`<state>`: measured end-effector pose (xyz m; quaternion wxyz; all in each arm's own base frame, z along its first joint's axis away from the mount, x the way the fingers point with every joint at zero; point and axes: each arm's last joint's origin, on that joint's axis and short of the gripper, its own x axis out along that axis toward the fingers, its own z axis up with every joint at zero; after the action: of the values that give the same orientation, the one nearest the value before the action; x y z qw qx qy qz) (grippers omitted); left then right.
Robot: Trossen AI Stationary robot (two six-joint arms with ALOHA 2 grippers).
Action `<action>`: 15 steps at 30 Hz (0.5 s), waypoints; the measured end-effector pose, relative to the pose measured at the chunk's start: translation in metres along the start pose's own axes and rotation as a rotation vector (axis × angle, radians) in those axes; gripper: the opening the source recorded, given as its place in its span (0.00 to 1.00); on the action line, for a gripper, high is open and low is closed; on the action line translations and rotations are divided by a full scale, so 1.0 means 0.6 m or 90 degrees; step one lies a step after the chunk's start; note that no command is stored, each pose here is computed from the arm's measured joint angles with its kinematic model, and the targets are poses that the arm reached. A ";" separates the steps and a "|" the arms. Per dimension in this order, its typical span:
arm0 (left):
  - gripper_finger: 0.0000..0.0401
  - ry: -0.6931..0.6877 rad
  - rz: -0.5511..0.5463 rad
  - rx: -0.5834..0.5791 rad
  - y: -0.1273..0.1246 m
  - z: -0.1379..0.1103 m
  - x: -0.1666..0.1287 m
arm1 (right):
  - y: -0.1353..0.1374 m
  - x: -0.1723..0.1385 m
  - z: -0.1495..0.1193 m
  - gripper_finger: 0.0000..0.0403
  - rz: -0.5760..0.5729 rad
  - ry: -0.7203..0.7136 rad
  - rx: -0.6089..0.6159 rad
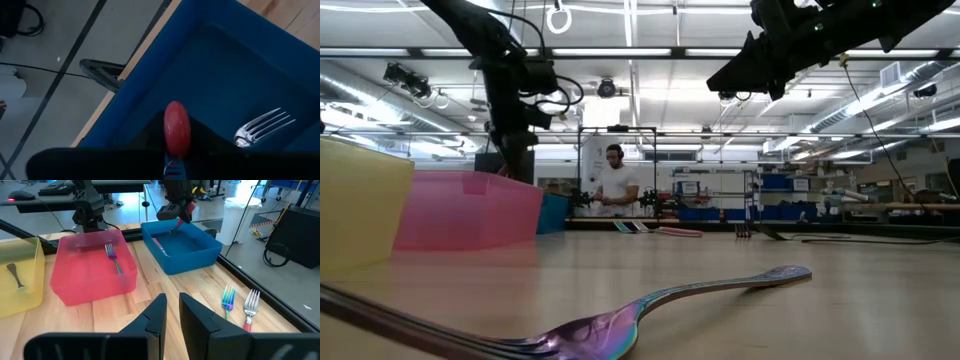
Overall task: Sort silverware by color (type)
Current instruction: Put the pink fork into the blue bin
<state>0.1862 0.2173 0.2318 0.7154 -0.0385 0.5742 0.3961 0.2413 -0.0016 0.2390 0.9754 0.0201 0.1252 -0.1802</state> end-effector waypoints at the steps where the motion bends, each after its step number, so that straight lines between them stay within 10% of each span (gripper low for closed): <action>1: 0.11 0.000 -0.001 0.001 -0.001 0.000 0.000 | 0.000 0.000 0.000 0.15 0.000 0.000 0.000; 15: 0.27 -0.013 -0.036 -0.020 -0.004 0.002 -0.001 | 0.000 0.000 0.000 0.15 0.000 0.001 -0.001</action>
<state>0.1885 0.2162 0.2317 0.7314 -0.0617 0.5592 0.3854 0.2413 -0.0016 0.2388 0.9754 0.0194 0.1258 -0.1802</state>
